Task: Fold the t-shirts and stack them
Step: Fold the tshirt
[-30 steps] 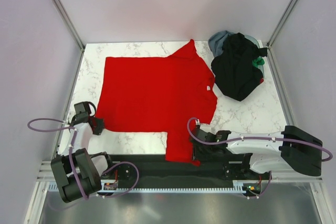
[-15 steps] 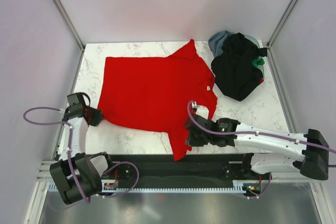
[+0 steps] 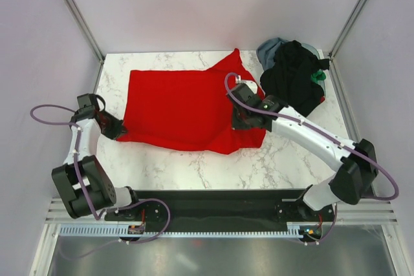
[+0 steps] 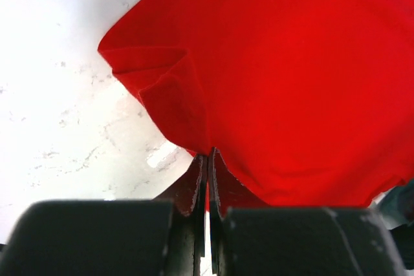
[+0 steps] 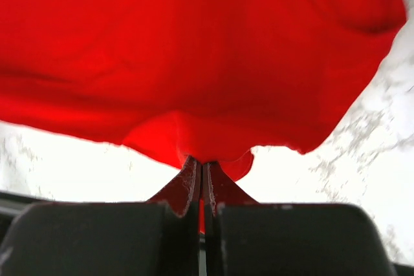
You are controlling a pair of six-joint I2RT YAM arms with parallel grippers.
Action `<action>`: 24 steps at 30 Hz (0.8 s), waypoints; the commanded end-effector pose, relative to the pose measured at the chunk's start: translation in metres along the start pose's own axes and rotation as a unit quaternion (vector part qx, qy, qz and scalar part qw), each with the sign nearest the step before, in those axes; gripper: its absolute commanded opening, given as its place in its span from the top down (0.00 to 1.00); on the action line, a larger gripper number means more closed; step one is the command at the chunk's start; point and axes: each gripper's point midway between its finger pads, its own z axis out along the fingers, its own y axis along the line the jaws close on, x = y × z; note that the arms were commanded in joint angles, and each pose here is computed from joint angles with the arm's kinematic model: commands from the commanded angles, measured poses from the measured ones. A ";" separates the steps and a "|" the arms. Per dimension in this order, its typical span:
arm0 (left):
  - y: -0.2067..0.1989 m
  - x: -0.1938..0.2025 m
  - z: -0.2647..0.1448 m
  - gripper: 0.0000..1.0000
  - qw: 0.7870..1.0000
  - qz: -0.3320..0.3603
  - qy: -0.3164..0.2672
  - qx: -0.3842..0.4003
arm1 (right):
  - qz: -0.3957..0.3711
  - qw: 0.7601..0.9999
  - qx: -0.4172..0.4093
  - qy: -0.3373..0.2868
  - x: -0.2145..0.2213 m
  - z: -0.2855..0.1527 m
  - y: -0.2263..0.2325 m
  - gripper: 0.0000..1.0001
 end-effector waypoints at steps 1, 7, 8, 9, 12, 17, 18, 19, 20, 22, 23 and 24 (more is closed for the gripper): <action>-0.011 -0.011 -0.002 0.98 0.999 0.050 0.009 0.008 | -0.028 0.999 0.007 -0.026 -0.045 0.000 -0.002 1.00; -0.020 -0.020 0.015 0.98 0.996 0.075 0.034 -0.012 | -0.023 0.999 0.031 -0.037 -0.097 0.014 -0.019 1.00; -0.021 -0.020 0.018 0.98 0.996 0.078 0.037 -0.016 | -0.022 0.998 0.035 -0.038 -0.103 0.017 -0.021 1.00; -0.027 -0.026 0.018 0.98 0.996 0.081 0.033 -0.014 | -0.027 0.998 0.040 -0.032 -0.105 0.024 -0.023 1.00; -0.032 -0.031 0.030 0.98 0.995 0.082 0.045 -0.021 | -0.019 0.998 0.045 -0.028 -0.121 0.039 -0.030 1.00; -0.044 -0.035 0.058 0.98 0.992 0.092 0.077 -0.040 | -0.007 0.998 0.048 -0.026 -0.150 0.066 -0.037 1.00; -0.058 -0.047 0.057 0.98 0.993 0.097 0.066 -0.030 | -0.005 0.998 0.055 -0.012 -0.148 0.085 -0.041 1.00; -0.064 -0.050 0.060 0.98 0.992 0.103 0.068 -0.029 | 0.004 0.998 0.051 -0.024 -0.165 0.086 -0.040 1.00; -0.067 -0.052 0.064 0.96 0.991 0.111 0.074 -0.029 | 0.009 0.998 0.053 -0.025 -0.173 0.091 -0.043 1.00; -0.076 -0.059 0.071 0.84 0.988 0.117 0.093 -0.037 | 0.018 0.998 0.058 -0.018 -0.190 0.109 -0.048 0.81; -0.085 -0.069 0.067 0.73 0.988 0.128 0.085 -0.031 | 0.017 0.998 0.060 -0.015 -0.194 0.112 -0.050 0.44; -0.082 -0.068 0.064 0.63 0.987 0.131 0.090 -0.039 | 0.016 0.997 0.069 -0.003 -0.193 0.121 -0.056 0.31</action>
